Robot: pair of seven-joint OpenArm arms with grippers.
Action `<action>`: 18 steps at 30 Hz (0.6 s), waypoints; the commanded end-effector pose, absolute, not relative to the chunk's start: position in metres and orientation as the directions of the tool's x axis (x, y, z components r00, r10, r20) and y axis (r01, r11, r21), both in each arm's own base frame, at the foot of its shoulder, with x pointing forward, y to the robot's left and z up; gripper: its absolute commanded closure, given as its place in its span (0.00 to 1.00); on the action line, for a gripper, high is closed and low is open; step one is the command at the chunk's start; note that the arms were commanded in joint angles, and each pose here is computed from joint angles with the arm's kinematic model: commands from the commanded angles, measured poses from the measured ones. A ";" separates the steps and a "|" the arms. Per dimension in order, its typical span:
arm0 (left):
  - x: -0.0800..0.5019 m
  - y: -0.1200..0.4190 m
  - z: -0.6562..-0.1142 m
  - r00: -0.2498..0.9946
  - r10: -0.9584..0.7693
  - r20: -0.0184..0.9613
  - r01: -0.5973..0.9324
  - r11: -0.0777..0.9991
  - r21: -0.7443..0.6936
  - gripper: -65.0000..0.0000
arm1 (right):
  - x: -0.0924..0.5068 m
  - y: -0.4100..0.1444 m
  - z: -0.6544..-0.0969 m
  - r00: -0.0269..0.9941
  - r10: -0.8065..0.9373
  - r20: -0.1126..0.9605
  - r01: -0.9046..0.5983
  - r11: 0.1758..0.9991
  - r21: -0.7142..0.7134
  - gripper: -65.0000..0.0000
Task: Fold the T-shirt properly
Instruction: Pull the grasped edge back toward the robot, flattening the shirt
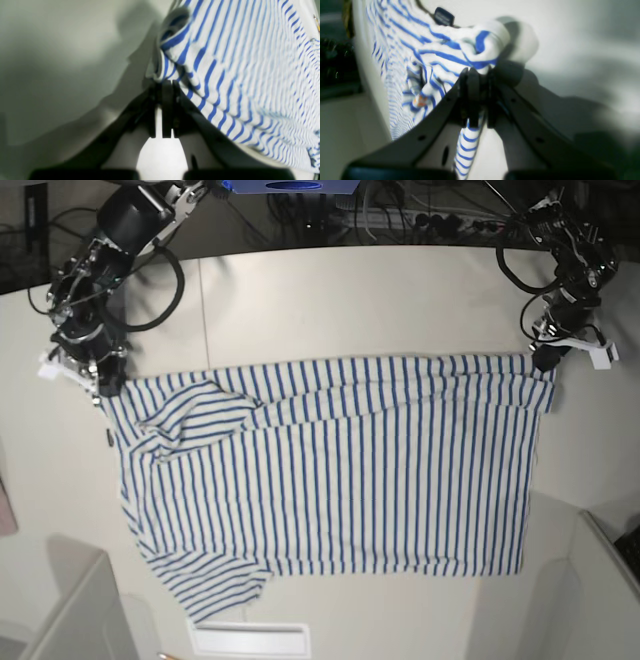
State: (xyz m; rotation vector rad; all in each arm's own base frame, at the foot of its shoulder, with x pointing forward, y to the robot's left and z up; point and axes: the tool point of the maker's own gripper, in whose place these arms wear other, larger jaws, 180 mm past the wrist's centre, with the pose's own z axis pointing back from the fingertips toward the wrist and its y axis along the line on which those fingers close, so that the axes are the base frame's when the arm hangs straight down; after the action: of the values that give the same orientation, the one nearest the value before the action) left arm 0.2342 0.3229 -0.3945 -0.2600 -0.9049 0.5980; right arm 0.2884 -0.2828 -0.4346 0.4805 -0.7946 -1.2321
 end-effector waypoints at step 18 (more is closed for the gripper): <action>0.336 0.327 -0.260 0.361 0.473 0.803 -0.197 0.881 -0.430 1.00 | 0.387 -0.282 -0.322 0.142 -0.959 0.247 0.429 0.284 0.857 1.00</action>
State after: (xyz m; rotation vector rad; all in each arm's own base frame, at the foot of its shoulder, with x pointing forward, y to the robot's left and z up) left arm 0.3298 0.3219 -0.2805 -0.2867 -1.0538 0.4515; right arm 0.3803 -0.2747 -0.3386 0.7044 -0.8783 -1.1553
